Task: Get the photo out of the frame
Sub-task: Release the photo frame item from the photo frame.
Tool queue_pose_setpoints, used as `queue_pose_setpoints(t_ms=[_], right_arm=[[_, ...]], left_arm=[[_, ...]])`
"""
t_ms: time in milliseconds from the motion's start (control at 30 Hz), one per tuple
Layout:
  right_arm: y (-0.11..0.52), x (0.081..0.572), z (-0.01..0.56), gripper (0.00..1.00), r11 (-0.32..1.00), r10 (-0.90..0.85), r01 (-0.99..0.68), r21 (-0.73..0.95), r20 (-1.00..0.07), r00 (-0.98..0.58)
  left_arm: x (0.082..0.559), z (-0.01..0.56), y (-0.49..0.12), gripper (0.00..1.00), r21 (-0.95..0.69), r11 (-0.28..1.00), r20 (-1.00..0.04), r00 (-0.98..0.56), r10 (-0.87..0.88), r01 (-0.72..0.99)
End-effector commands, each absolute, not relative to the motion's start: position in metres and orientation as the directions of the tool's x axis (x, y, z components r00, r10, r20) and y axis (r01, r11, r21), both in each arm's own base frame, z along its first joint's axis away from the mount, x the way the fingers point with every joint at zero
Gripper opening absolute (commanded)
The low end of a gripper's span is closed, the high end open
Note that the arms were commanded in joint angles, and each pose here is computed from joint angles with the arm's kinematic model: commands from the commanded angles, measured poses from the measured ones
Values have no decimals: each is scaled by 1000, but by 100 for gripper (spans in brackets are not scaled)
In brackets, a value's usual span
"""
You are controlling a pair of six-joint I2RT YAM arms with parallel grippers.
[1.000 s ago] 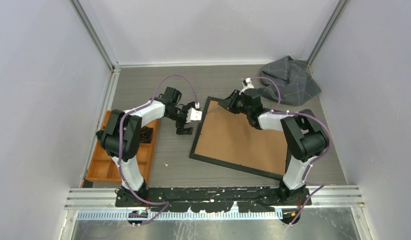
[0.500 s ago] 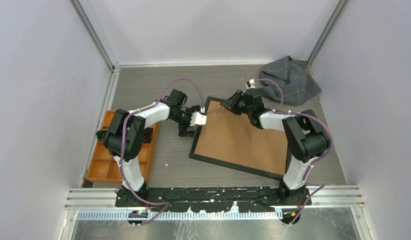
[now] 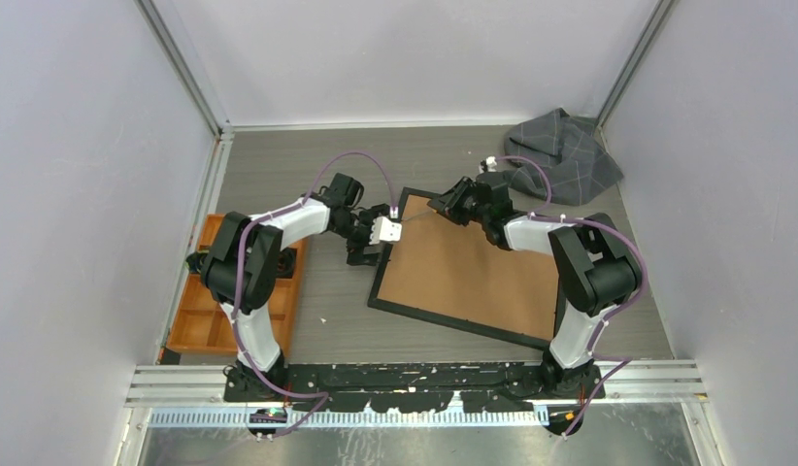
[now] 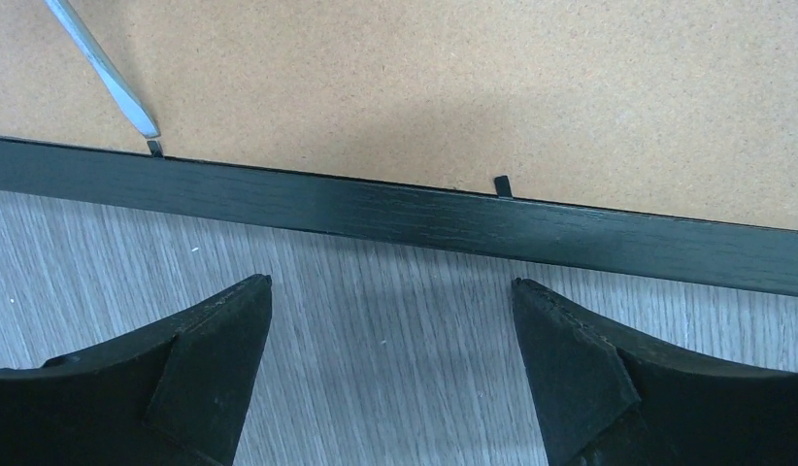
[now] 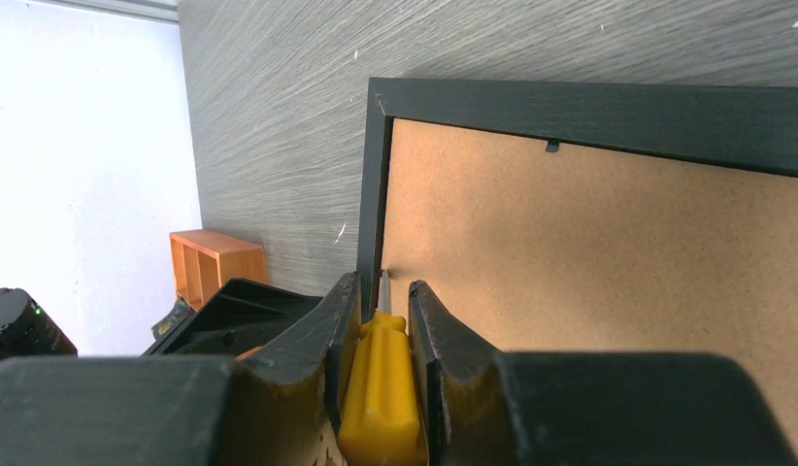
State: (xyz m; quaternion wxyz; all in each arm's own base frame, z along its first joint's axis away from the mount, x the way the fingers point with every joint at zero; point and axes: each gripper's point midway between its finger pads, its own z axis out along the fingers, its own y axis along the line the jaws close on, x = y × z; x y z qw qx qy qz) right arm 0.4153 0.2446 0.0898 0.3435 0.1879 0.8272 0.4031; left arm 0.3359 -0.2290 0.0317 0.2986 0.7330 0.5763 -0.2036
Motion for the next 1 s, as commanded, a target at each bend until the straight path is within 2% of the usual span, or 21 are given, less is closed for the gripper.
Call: queue_pose_setpoints(t_ms=[0, 467, 700, 967], right_arm=[[249, 416, 105, 1, 581, 599, 12, 814, -417, -684], [256, 418, 98, 1, 546, 615, 10, 838, -392, -684], [270, 412, 93, 1, 504, 606, 17, 864, -339, -719], [305, 389, 103, 1, 513, 537, -52, 857, -368, -759]], left_arm=[[342, 29, -230, 95, 234, -158, -617, 272, 739, 959], [321, 35, -242, 95, 205, -191, -611, 279, 741, 960], [302, 35, -250, 95, 141, -193, -595, 238, 768, 971], [291, 37, -260, 92, 34, -134, -577, 129, 806, 990]])
